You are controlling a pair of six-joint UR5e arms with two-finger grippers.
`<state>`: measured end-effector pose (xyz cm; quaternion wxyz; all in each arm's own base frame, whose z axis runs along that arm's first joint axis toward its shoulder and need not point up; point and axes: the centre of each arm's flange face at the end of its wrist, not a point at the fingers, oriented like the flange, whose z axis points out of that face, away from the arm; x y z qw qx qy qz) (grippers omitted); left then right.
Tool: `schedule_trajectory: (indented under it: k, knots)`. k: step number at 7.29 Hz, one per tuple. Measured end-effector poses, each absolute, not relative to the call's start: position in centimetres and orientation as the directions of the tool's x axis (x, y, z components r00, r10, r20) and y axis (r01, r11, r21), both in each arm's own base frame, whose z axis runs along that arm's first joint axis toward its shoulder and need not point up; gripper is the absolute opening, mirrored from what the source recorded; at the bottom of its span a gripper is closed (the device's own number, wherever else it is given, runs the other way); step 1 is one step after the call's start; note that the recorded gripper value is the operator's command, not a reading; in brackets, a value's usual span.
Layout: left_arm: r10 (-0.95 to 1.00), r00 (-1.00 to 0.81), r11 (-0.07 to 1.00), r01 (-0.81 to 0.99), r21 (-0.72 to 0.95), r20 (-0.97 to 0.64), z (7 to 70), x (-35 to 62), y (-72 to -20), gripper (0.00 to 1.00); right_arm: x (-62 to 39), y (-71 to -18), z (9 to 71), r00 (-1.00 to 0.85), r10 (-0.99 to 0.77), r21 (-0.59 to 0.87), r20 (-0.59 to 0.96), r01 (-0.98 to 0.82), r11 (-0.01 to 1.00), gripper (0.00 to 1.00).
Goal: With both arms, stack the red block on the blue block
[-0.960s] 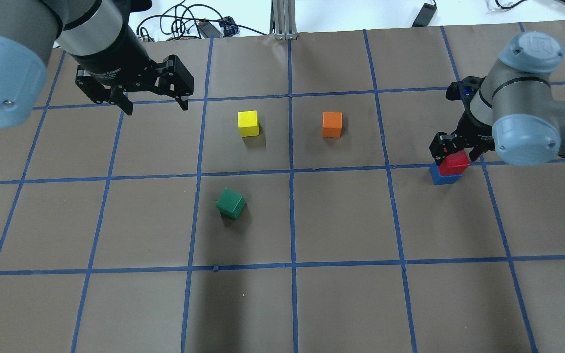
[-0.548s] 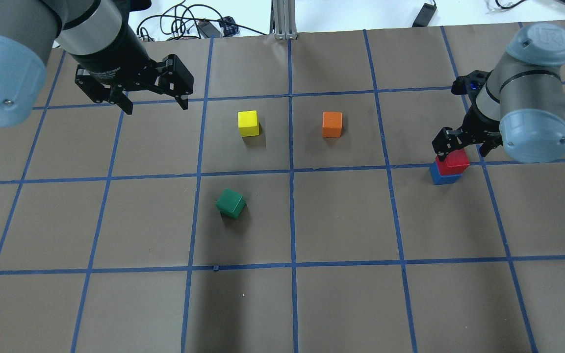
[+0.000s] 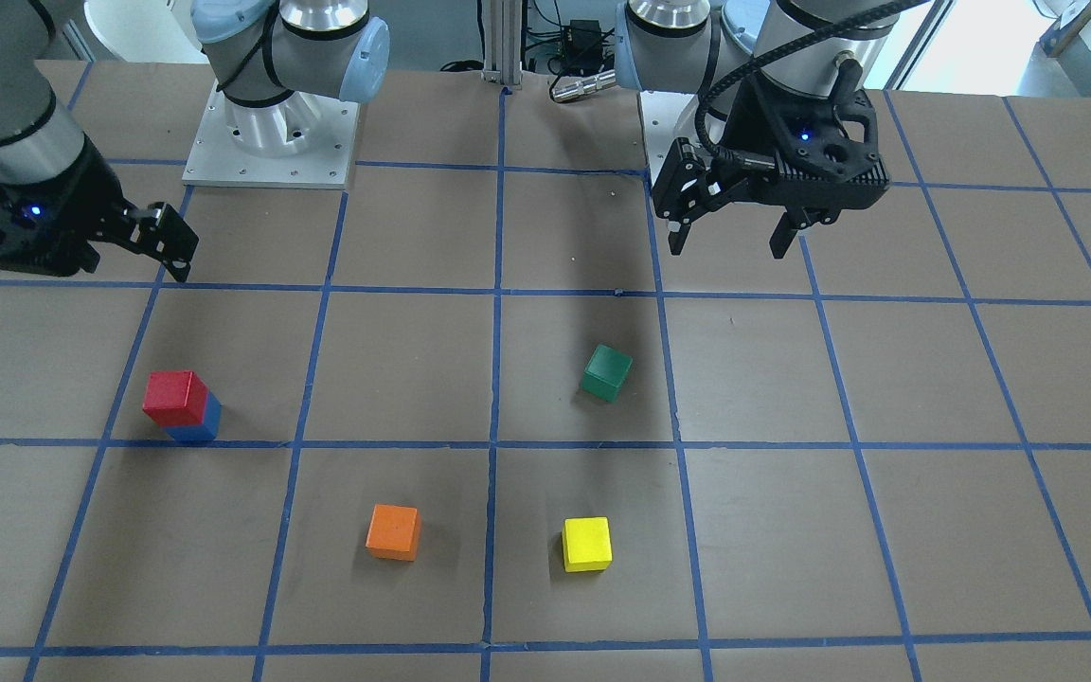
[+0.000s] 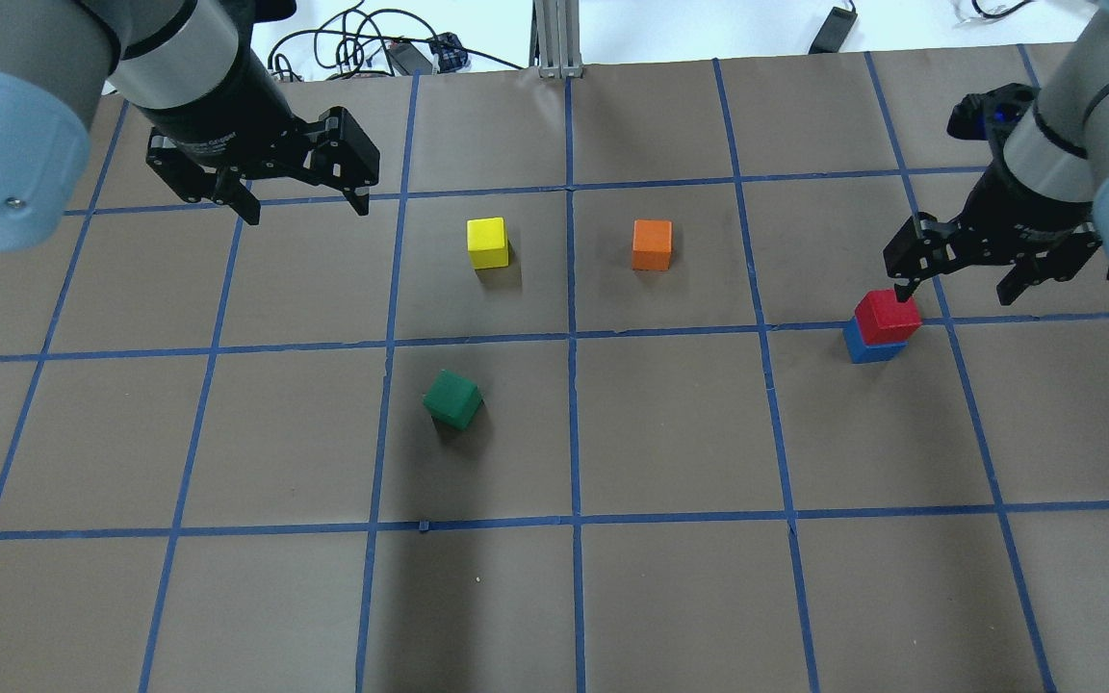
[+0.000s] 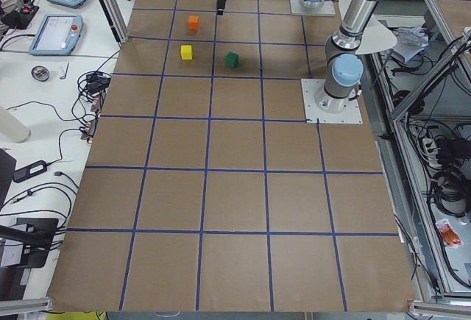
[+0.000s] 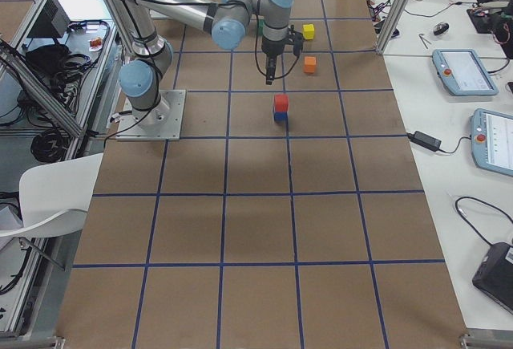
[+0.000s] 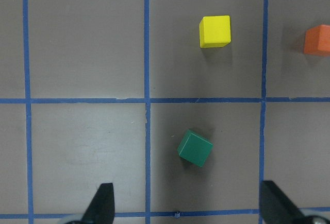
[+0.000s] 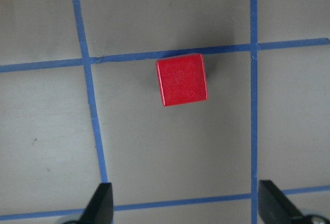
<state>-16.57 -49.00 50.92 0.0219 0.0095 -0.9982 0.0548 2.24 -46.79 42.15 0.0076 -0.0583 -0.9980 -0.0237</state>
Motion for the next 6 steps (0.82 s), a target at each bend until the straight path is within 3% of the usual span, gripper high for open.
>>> schedule_trajectory:
  k: [2, 6]
  knots:
    - [-0.017, -0.999, 0.994, -0.021, -0.109, 0.044, 50.9, -16.6, -49.0, 1.00, 4.3, -46.1, 45.1, -0.991, 0.130, 0.048, 0.011, 0.130, 0.990, 1.00]
    - [-0.017, -0.999, 0.993, -0.021, -0.113, 0.037, 51.0, -16.5, -49.1, 1.00, 11.9, -45.0, 45.4, -0.988, 0.151, 0.025, 0.020, 0.152, 0.988, 1.00]
